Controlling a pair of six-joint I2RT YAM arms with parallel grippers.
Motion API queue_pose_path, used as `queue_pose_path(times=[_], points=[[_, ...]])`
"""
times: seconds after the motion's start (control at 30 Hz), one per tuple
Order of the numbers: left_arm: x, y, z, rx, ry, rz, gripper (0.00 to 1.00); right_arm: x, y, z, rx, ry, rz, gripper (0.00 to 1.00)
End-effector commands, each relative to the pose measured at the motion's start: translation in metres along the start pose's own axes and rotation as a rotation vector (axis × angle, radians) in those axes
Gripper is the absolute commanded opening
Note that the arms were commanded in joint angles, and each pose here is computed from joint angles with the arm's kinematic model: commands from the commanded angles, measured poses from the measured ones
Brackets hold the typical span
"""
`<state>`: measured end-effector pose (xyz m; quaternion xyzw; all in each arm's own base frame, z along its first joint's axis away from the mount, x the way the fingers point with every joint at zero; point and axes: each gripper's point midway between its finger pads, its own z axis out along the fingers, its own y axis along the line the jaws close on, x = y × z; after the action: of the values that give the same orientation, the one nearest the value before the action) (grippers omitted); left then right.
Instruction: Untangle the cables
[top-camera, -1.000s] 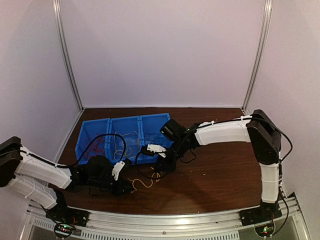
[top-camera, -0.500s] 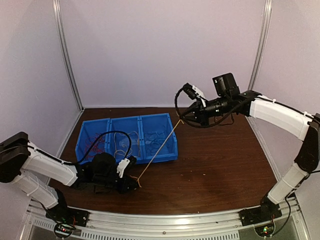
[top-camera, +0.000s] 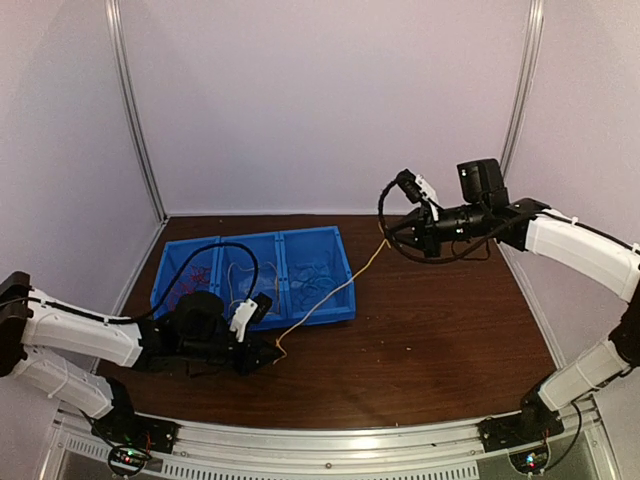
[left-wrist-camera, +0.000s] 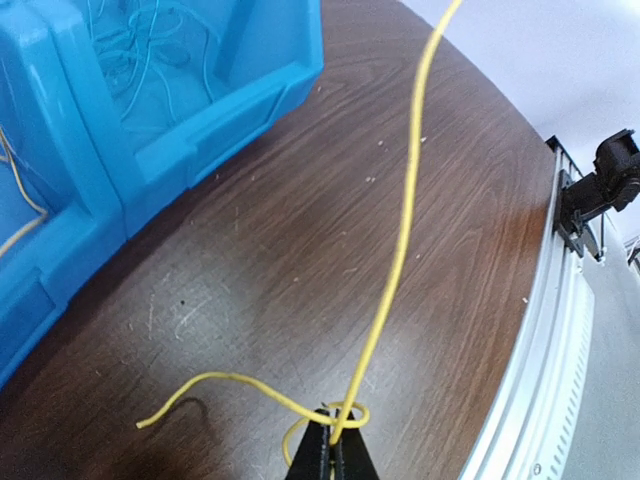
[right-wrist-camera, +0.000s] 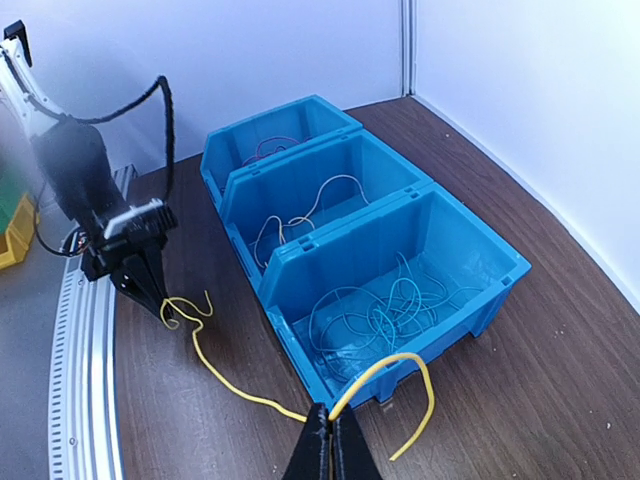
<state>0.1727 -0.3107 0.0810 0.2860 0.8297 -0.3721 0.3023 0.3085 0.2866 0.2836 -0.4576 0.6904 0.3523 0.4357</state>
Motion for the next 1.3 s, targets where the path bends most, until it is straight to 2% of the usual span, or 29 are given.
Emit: queue_pose_path(times=[0.0, 0.13, 0.23, 0.3, 0.47, 0.6, 0.83, 1.0, 1.17, 1.27], points=[[-0.016, -0.003, -0.016, -0.033, -0.051, 0.067, 0.04, -0.009, -0.013, -0.013, 0.086, -0.041, -0.04, 0.0], [-0.019, -0.001, -0.02, -0.074, 0.001, 0.115, 0.22, -0.002, -0.012, -0.023, 0.103, 0.011, -0.06, 0.0], [-0.02, 0.001, -0.02, -0.098, 0.019, 0.138, 0.34, 0.027, -0.001, -0.027, 0.073, 0.09, -0.079, 0.0], [-0.022, 0.003, -0.019, -0.109, 0.011, 0.134, 0.38, 0.055, 0.01, -0.026, 0.033, 0.145, -0.077, 0.0], [-0.022, 0.003, -0.001, -0.089, 0.018, 0.108, 0.38, 0.131, 0.034, -0.03, -0.045, 0.317, -0.062, 0.0], [-0.033, -0.008, 0.021, -0.029, 0.016, 0.116, 0.38, 0.162, 0.042, -0.036, -0.029, 0.36, -0.043, 0.0], [-0.051, -0.03, 0.069, 0.03, 0.021, 0.112, 0.37, 0.163, 0.037, -0.044, 0.07, 0.309, -0.075, 0.0], [-0.048, -0.056, 0.103, 0.058, 0.038, 0.206, 0.41, 0.164, 0.036, -0.045, 0.079, 0.296, -0.077, 0.0], [-0.045, -0.047, 0.132, -0.006, 0.09, 0.236, 0.43, 0.163, 0.036, -0.046, 0.078, 0.282, -0.075, 0.0], [-0.041, -0.036, 0.143, -0.057, 0.123, 0.243, 0.4, 0.162, 0.036, -0.046, 0.077, 0.277, -0.075, 0.0]])
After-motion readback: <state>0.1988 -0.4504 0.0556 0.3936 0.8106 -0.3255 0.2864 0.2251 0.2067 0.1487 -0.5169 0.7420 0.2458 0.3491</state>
